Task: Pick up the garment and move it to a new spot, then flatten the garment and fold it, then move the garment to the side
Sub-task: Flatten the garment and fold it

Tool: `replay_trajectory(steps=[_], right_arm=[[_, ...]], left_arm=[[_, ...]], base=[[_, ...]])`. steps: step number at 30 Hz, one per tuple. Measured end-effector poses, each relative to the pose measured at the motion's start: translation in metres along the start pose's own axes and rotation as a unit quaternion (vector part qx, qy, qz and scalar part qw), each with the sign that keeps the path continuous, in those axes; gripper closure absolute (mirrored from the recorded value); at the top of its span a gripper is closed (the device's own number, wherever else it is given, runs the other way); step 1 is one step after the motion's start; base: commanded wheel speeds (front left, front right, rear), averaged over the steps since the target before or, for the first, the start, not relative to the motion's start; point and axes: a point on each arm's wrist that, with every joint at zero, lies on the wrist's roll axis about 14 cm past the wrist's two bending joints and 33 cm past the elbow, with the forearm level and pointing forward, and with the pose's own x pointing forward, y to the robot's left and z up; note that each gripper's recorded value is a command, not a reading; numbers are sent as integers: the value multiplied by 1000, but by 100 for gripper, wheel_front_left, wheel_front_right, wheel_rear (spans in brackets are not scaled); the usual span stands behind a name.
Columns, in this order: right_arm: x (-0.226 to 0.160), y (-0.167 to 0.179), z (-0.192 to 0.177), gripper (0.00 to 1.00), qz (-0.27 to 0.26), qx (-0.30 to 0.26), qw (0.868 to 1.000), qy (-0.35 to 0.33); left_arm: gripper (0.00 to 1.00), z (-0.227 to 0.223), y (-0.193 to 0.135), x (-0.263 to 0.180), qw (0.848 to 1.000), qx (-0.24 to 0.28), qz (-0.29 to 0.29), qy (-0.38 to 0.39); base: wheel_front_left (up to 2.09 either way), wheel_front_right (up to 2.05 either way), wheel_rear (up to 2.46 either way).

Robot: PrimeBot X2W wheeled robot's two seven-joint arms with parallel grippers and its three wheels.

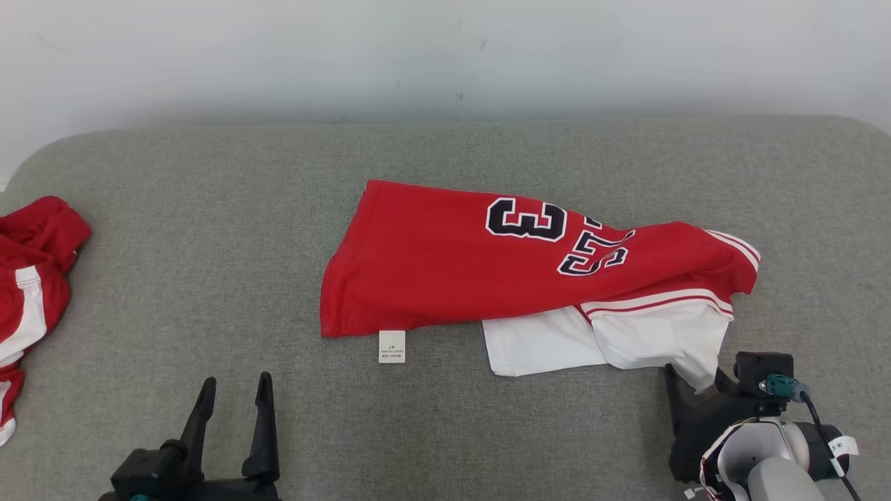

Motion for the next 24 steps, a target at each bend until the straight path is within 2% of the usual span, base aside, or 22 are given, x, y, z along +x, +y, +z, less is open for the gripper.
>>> replay_trajectory(steps=[1, 2, 10, 17, 20, 24], right_arm=[[1, 1, 0, 93, 1, 0, 1000, 0], [1, 2, 0, 100, 2, 0, 1000, -1], [-9, 0, 20, 100, 6, 12, 998, -62], [-48, -3, 27, 100, 12, 63, 995, -79], [-67, -12, 27, 100, 3, 59, 995, -75], [-86, -22, 40, 100, -9, 84, 992, -94]], left_arm=[[0, 0, 0, 0, 1000, 1, 0, 0], [0, 0, 1, -1, 1000, 1, 1, 0], [0, 0, -1, -8, 1000, 1, 0, 1], [0, 1, -4, -13, 1000, -1, -2, -1], [0, 3, -8, -11, 1000, -3, -9, -4], [0, 3, -14, -9, 1000, -4, -18, -5]], base=[[0, 0, 0], [0, 0, 0], [0, 0, 0], [0, 0, 0], [0, 0, 0], [0, 0, 0]])
